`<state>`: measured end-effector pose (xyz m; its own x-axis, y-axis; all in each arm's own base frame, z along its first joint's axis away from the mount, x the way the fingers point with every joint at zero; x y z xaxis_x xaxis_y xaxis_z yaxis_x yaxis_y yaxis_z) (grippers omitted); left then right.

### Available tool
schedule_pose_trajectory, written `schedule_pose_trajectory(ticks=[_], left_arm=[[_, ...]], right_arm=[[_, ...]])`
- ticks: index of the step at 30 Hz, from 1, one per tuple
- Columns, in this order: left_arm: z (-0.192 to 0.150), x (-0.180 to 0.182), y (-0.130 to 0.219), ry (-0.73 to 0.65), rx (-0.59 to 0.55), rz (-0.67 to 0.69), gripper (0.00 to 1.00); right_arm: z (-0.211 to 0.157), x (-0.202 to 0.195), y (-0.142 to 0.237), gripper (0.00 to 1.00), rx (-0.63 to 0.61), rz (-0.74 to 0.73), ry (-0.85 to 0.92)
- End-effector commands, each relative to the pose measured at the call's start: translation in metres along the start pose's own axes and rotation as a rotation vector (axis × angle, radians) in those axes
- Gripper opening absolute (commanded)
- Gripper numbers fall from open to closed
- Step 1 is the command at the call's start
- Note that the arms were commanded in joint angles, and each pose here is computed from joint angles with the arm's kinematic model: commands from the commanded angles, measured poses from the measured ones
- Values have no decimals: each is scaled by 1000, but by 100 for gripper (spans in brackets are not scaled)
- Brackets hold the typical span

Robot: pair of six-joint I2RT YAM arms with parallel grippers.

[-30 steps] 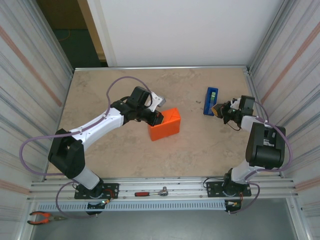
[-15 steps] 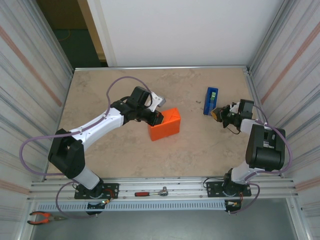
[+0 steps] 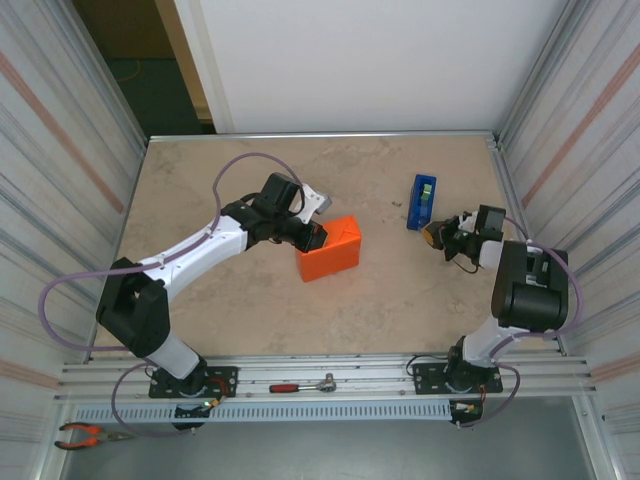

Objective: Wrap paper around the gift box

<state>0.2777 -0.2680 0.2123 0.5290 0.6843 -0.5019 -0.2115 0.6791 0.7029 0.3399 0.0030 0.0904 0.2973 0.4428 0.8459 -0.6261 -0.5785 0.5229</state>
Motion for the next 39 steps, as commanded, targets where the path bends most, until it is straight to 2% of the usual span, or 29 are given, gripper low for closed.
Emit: schedule_pose_trajectory(ticks=[1,12,20,30,39], left_arm=[[-36,23,-23,49,156,72,0],[-36,23,-22,48,155,75,0],[-36,23,-22,45,155,75,0],[-37,22,-22,46,157,74,0],[-37,22,-22,44,154,75,0]], right_arm=[[-6,-21,-11,0,46,-31,-93],[-18,-27,-40,0,95,-36,-114],[-18,-17,-35,0,92,-3,-96],[-20,45,-7,0,98,59,43],[-71,125,16,0,178,124,228]])
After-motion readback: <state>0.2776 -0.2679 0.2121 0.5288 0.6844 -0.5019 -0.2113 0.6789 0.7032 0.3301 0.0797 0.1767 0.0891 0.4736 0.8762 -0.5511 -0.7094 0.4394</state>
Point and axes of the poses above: each hand's point on the last joint's axis, 136 mm out from that joint toward the fingers, its own y axis back along the fingers, its own x axis along the line the jaws close on, z = x × y, the point moved 6 cm from there along y, back along the fingers, and after that the axes turned 12 degrees about y, right-handed, at the moved point
